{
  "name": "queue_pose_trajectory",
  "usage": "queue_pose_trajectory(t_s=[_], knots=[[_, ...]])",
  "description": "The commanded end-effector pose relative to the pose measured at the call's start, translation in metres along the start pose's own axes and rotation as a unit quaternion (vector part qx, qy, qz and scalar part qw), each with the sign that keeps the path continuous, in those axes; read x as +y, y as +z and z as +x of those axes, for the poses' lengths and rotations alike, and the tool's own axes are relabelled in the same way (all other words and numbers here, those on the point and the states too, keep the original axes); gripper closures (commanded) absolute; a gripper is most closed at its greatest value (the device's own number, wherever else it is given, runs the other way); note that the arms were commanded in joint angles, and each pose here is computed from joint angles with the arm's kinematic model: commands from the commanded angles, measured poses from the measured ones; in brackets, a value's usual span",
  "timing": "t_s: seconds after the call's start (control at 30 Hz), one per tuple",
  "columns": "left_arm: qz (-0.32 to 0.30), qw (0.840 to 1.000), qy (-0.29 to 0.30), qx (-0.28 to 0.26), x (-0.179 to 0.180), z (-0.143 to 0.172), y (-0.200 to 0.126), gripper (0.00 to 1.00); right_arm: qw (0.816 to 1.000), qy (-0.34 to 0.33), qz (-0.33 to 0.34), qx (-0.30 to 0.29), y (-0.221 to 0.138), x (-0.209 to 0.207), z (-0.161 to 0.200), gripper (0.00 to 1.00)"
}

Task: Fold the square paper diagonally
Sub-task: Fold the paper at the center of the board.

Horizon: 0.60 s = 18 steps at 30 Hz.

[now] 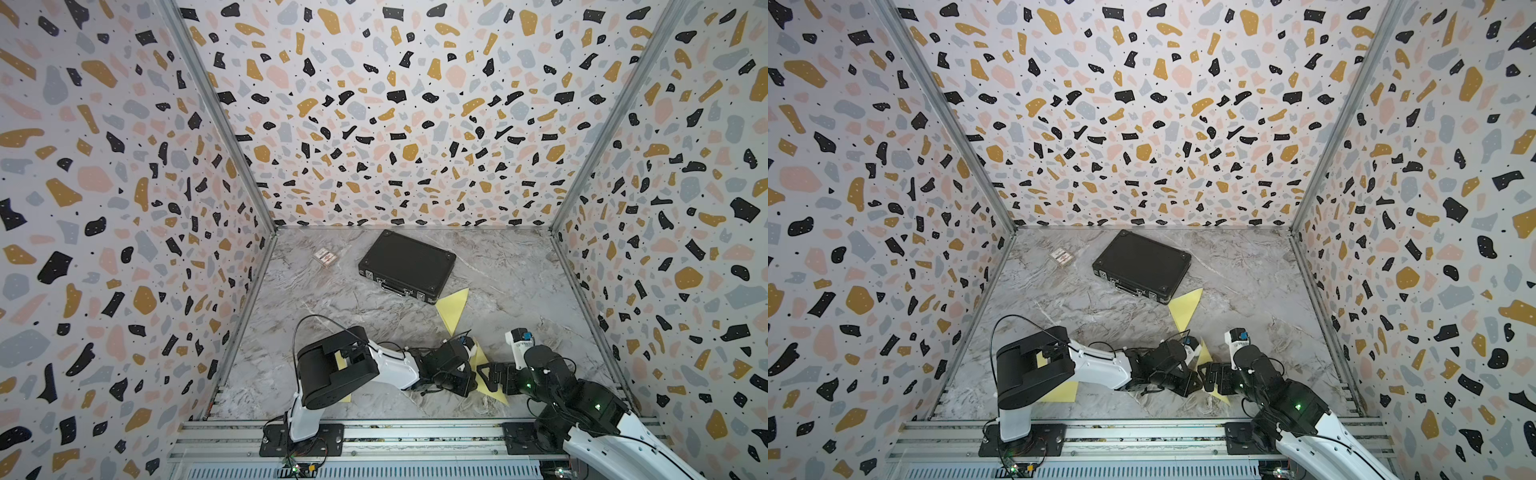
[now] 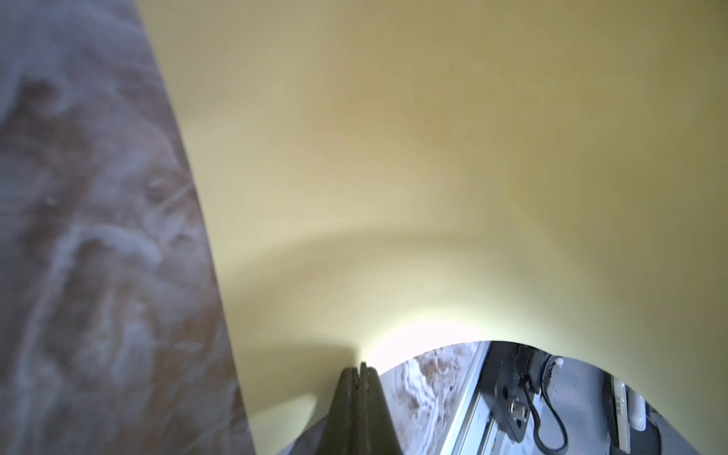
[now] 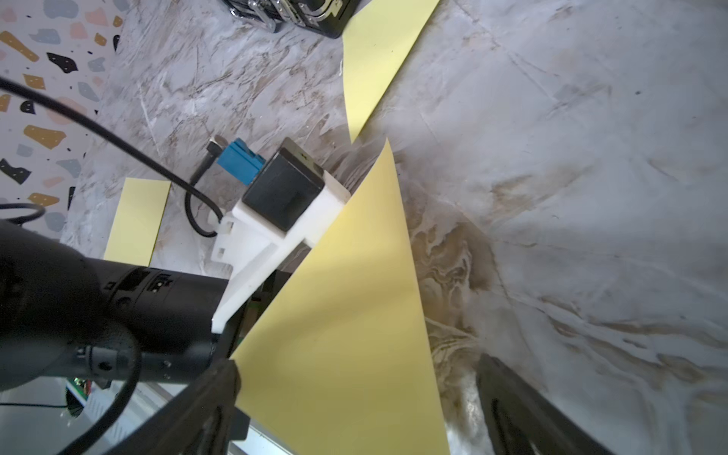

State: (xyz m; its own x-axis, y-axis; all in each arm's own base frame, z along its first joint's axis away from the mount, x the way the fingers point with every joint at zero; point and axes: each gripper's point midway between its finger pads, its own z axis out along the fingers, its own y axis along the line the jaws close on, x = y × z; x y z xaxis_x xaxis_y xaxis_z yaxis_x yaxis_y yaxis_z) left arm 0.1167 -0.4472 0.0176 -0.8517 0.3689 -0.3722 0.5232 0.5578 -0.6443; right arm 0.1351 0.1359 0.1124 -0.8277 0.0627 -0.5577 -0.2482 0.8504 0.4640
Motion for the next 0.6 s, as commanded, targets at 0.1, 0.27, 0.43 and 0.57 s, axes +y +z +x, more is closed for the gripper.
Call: queue_pose_trajectory(t_s=[0.1,0.27,0.43,0.57], knots=[[-0.152,0.979,-0.033,0.133,0.094,0.097,-0.024,1.00,0.998,-0.022,-0.047,0.025,0.004,0.015,0.010,0.00],[-0.173,0.972,-0.031,0.156,0.108,0.114,-0.033,1.00,0.996,-0.031,-0.080,0.025,0.000,0.030,0.005,0.01],[-0.204,0.965,-0.027,0.164,0.124,0.125,-0.045,1.00,0.995,-0.043,-0.085,0.020,-0.011,0.039,-0.004,0.00],[-0.221,0.960,-0.028,0.170,0.133,0.134,-0.056,1.00,0.997,-0.044,-0.057,0.025,-0.017,0.032,-0.007,0.01]])
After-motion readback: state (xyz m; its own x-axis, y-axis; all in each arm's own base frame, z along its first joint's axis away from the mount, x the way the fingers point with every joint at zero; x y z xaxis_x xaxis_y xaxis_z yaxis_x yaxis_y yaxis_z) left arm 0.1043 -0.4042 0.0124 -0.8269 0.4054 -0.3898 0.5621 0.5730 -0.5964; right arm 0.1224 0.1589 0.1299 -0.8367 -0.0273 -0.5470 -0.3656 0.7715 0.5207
